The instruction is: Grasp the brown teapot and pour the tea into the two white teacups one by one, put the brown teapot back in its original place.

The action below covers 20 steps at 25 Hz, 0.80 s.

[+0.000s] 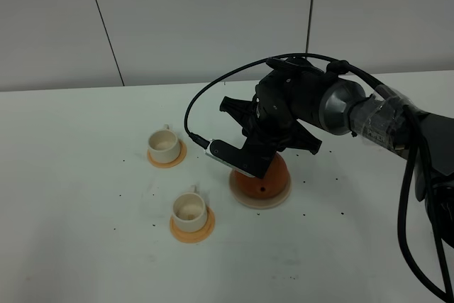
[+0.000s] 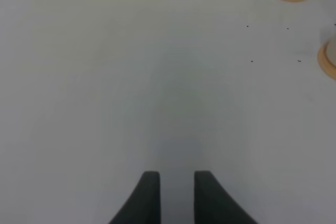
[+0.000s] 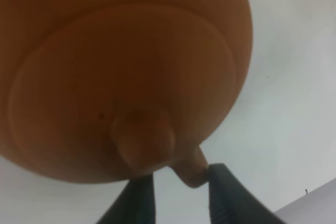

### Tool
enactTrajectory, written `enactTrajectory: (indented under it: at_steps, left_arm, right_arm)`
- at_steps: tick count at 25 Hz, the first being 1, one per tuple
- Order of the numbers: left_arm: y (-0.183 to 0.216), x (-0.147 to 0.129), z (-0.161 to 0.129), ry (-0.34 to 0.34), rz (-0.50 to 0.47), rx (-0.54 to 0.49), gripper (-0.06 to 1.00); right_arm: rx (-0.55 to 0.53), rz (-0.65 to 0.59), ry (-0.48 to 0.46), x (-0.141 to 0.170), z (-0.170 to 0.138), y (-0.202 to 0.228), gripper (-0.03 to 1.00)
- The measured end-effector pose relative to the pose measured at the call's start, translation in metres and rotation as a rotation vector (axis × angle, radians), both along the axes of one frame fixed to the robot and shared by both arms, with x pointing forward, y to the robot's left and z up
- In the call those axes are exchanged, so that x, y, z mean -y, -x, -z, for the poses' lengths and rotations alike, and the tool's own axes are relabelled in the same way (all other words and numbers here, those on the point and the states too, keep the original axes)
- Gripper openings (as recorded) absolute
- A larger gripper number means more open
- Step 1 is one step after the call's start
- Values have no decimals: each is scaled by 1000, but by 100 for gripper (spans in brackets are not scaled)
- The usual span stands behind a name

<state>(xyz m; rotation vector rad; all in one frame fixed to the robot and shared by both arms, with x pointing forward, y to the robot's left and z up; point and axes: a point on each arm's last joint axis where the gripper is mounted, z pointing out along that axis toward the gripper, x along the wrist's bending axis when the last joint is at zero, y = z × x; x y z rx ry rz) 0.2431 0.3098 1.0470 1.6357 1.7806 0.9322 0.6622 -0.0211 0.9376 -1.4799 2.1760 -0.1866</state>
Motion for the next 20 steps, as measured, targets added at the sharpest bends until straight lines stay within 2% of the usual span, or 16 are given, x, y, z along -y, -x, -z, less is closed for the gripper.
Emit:
enactTrajectory:
  at_steps: [20]
  left_arm:
    - [0, 0, 0, 0, 0, 0, 23]
  right_arm:
    - [-4, 2, -3, 0, 0, 0, 24]
